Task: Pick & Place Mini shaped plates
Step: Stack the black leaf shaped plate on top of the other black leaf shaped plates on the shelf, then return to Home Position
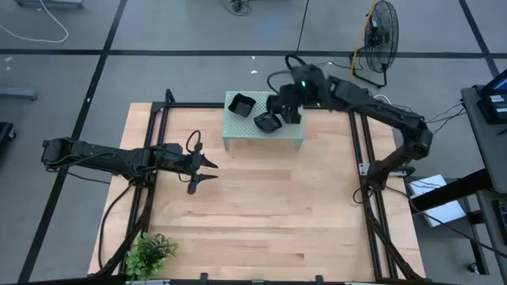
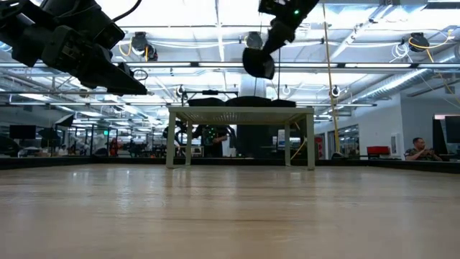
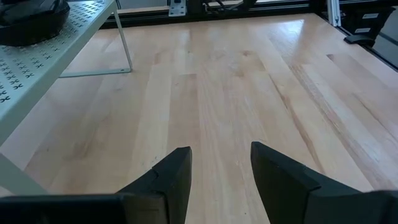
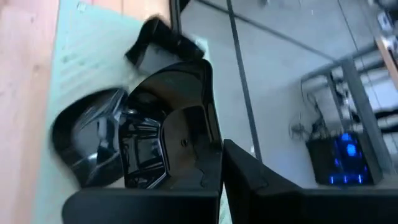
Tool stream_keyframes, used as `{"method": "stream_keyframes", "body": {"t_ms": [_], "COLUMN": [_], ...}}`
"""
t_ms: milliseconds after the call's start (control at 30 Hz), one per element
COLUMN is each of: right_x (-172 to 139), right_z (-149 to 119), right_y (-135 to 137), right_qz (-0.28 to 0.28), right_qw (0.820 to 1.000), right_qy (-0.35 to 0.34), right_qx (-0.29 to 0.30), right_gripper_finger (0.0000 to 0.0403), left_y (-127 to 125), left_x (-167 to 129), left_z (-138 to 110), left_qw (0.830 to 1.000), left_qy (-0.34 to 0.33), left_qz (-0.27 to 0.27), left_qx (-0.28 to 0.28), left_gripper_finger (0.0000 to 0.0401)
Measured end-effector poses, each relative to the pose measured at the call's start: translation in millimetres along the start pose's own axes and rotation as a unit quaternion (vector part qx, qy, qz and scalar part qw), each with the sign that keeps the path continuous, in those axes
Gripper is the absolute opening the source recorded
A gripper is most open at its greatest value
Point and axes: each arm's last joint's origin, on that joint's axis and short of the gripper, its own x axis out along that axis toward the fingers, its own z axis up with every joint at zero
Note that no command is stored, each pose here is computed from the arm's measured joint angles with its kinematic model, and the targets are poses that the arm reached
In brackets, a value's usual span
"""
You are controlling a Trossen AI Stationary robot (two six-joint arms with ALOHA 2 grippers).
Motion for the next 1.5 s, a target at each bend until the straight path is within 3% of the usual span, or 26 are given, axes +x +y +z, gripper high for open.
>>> {"method": "stream_keyframes", "body": {"t_ms": [267,500,800,1167,1333,1400,1500], "right_x": [31,44,53,58,38,28,5], "right_z": [-4,-8,-6,-1,10,14,21], "right_y": [-5,2,6,8,9,11,14], "right_qz": [0.127,0.164,0.167,0.146,0.106,0.080,0.042], "right_qw": [0.991,0.984,0.982,0.986,0.991,0.995,0.998], "right_qy": [-0.018,-0.013,-0.016,-0.020,-0.037,-0.024,-0.017], "right_qx": [-0.030,-0.068,-0.082,-0.074,-0.077,-0.057,0.033], "right_gripper_finger": [0.0000,0.0000,0.0005,0.0072,0.0083,0.0083,0.0080], "left_y": [1,3,3,3,3,3,3], "left_x": [0,0,0,0,0,0,-3], "left_z": [0,-1,-1,-1,-1,-1,0], "left_qw": [1.000,0.999,0.997,0.997,0.997,0.997,0.996], "left_qy": [0.002,0.004,0.004,0.004,0.004,0.004,-0.001], "left_qz": [0.009,0.044,0.051,0.053,0.053,0.053,0.050], "left_qx": [-0.008,-0.031,-0.058,-0.055,-0.055,-0.051,-0.068], "left_gripper_finger": [0.0170,0.0170,0.0170,0.0170,0.0170,0.0170,0.0170]}}
